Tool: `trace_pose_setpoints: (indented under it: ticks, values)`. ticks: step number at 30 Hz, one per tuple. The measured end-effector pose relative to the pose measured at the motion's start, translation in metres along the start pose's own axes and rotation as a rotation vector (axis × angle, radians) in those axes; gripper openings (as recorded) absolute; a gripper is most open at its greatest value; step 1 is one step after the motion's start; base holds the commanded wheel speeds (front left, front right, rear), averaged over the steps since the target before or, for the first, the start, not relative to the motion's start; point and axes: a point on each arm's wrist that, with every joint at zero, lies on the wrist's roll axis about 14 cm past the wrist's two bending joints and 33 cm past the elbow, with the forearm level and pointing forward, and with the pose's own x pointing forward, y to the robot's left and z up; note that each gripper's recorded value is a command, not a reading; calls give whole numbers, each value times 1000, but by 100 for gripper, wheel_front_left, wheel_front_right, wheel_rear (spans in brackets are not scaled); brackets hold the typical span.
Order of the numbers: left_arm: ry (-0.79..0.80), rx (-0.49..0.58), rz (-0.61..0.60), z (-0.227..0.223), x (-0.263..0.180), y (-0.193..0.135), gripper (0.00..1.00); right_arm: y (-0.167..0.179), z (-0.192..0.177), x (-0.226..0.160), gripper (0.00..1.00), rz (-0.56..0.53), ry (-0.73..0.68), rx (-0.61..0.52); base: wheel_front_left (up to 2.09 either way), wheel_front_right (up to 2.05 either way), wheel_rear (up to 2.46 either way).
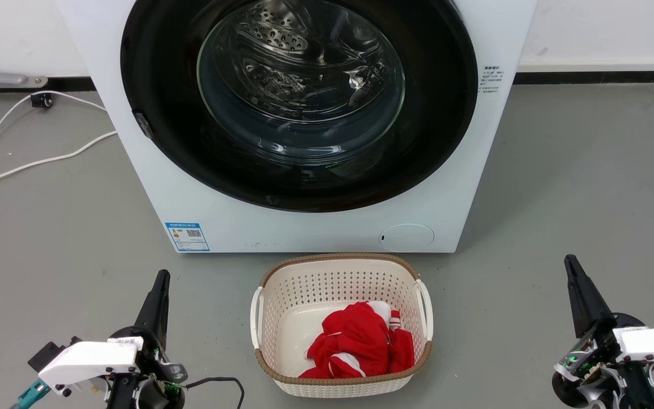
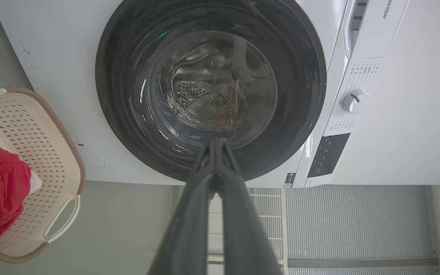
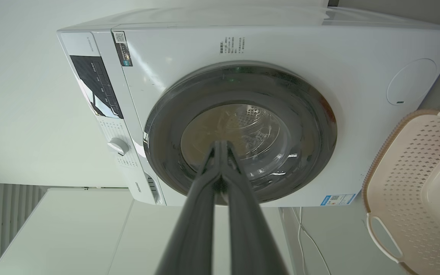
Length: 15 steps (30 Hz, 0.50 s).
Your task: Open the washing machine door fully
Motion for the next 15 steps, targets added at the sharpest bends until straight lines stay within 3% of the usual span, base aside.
trace_pose_setpoints:
  ticks: [15]
  values:
    - [0,-1,0,0,0,0,0,0,0,0,0,0,1,-2,0,0,0]
